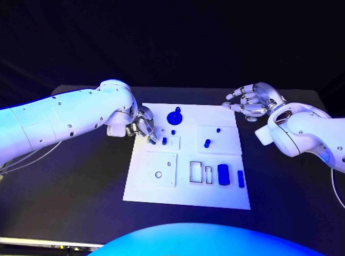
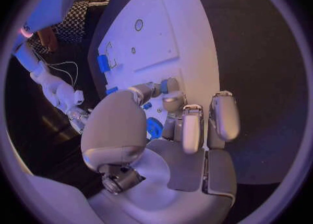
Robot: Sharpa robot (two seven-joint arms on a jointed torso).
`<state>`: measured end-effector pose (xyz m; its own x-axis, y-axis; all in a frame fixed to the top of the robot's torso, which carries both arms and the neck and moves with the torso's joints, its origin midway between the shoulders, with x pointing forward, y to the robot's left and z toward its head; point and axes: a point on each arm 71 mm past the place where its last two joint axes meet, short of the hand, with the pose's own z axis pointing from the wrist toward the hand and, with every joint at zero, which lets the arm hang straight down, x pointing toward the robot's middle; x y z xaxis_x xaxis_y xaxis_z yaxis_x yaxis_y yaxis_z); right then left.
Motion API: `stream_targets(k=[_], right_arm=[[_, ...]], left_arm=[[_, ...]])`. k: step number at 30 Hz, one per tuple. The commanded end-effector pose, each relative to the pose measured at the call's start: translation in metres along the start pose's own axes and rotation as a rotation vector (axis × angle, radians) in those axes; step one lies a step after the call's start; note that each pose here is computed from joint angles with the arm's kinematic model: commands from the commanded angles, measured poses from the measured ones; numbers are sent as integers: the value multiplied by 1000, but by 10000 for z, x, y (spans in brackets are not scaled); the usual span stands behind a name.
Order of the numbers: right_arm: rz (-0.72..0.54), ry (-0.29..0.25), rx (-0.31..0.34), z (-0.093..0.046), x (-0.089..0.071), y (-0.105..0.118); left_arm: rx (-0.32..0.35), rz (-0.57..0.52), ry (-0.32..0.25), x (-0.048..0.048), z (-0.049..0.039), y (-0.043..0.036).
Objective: Assemble the parts on the task board
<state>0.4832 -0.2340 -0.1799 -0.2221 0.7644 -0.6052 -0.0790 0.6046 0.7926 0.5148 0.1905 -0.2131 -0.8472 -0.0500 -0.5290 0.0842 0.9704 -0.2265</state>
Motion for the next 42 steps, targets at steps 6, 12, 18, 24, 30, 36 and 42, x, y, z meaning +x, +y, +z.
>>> stream_targets(k=[6,12,18,24,30,36,42], right_arm=[[-3,6,-9,0,9,4],[-3,6,-9,0,11,4],[-3,6,-8,-1,10,2],[-4,10,-7,-2,12,0],[-4,10,-6,-2,11,-1],[-4,9,-6,-4,9,-2],[-4,9,-6,-6,7,-2]], left_arm=[[24,2,44,79,28,-49],[15,7,28,63,32,-34],[7,7,13,45,36,-15],[-5,11,5,31,40,8],[-19,20,-7,16,43,31],[-29,22,-12,3,48,50],[-34,24,-16,-6,54,58]])
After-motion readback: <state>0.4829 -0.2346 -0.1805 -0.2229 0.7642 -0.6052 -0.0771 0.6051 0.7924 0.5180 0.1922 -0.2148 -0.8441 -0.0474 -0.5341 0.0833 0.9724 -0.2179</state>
